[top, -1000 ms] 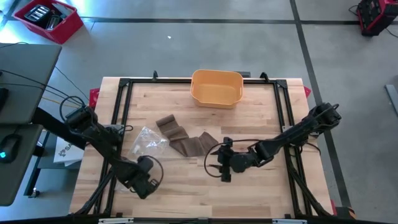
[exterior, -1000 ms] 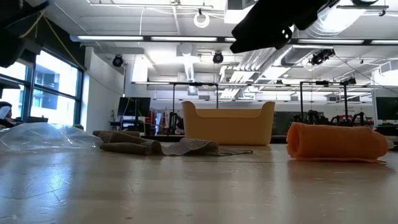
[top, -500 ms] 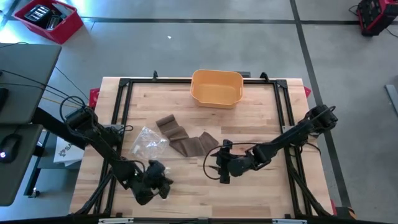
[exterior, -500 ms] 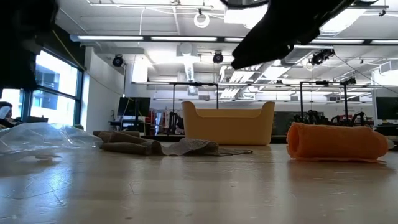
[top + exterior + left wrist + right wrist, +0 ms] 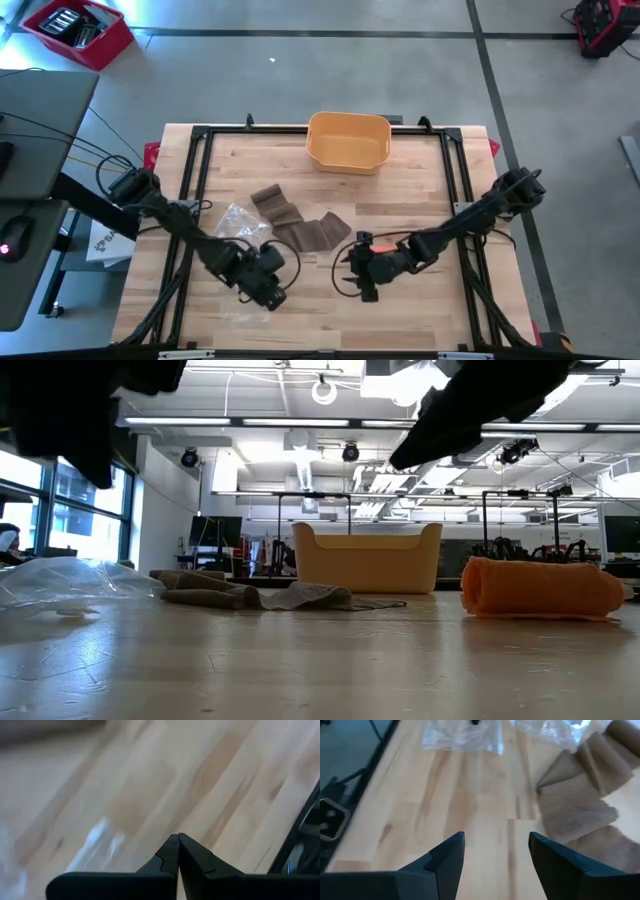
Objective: Roll bandage
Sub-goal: Open the bottom transparent zip bag
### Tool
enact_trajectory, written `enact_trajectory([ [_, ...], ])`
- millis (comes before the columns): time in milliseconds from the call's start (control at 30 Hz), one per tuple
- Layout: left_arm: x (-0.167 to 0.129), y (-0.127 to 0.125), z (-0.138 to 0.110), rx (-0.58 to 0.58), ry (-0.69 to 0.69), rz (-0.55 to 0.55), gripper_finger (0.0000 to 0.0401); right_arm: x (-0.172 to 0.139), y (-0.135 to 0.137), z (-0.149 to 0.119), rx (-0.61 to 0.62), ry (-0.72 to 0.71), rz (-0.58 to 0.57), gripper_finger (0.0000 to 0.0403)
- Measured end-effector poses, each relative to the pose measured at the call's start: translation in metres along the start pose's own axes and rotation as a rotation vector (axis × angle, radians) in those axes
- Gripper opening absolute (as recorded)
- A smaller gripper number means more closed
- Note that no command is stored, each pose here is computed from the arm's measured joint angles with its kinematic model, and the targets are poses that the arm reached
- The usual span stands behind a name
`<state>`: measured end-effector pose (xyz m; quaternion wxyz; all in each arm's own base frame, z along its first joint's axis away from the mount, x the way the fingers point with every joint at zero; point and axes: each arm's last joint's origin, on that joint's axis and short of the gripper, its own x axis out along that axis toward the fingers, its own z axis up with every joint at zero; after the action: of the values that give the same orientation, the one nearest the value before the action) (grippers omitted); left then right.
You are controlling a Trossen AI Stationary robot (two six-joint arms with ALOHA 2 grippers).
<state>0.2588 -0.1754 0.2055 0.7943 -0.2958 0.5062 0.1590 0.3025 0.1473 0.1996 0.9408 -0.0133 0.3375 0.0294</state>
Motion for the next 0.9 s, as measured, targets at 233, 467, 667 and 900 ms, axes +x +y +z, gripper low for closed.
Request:
enact_trajectory([
  [233, 0.004, 0.024, -0.006, -0.052, 0.125, 0.180, 0.0003, 0.007, -0.024, 0.007, 0.005, -0.010, -0.055, 0.0216],
  [467, 0.002, 0.033, -0.004, 0.071, 0.057, 0.287, 0.0003, 0.010, -0.031, 0.016, -0.042, -0.058, 0.054, 0.0216],
  [667, 0.004, 0.035, 0.005, 0.086, 0.038, 0.290, 0.0003, 0.011, -0.036, 0.012, 0.010, 0.021, 0.236, 0.0216],
  [900, 0.003, 0.033, 0.001, 0.103, 0.029, 0.286, 0.0003, 0.012, -0.037, 0.011, 0.032, 0.037, 0.232, 0.0216],
])
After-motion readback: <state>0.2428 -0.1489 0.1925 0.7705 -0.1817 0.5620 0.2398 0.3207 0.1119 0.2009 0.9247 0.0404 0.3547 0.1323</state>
